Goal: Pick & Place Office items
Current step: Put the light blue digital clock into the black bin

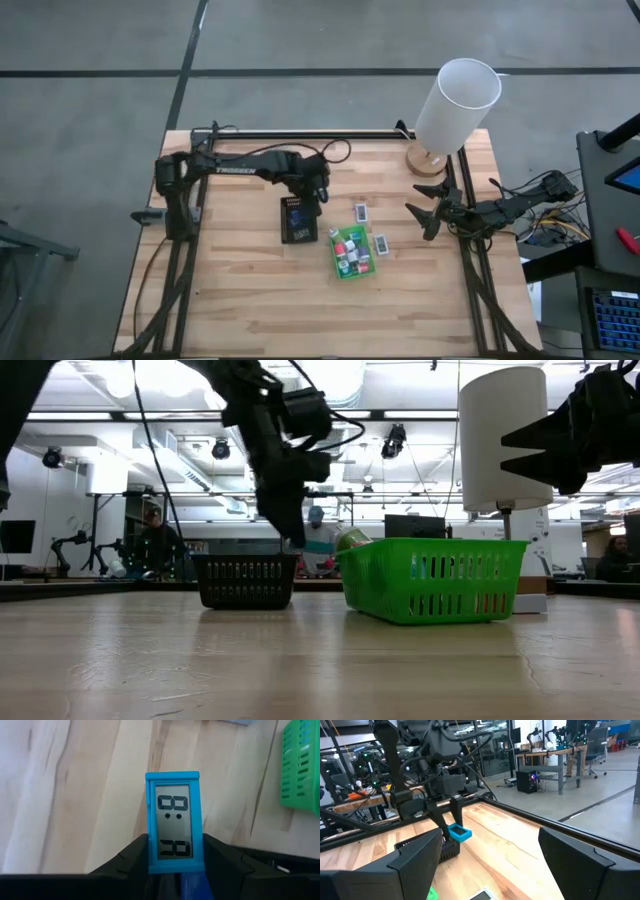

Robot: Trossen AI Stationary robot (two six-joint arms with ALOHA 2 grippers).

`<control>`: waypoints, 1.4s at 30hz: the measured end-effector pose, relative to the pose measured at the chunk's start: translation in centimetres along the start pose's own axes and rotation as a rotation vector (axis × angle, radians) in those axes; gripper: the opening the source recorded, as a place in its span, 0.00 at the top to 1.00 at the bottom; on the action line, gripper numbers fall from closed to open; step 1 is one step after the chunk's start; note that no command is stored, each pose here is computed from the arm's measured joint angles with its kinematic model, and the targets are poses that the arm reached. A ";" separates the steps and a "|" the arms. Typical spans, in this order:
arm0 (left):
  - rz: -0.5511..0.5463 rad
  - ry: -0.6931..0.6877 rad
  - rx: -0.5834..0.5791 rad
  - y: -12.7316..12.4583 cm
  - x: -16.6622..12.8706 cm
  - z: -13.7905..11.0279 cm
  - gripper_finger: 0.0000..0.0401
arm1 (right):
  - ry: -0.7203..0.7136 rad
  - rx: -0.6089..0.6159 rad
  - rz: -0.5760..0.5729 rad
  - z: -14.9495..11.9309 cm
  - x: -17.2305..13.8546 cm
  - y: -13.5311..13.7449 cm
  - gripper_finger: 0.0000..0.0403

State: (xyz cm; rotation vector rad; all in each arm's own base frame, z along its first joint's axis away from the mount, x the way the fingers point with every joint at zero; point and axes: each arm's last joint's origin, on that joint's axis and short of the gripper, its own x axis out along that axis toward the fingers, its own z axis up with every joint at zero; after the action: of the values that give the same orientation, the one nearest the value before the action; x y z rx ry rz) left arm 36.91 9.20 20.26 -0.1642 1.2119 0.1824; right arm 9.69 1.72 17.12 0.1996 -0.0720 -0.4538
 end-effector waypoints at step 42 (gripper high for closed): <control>-0.030 -0.151 -0.097 -3.0 -0.9 -9.1 0.52 | 0.000 0.000 0.001 0.0 0.0 0.0 0.19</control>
State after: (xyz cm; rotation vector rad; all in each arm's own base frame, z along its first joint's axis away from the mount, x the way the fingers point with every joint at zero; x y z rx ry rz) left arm 28.96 4.17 18.06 -0.2489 1.0508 0.2241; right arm 9.69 1.72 17.12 0.1997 -0.0719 -0.4531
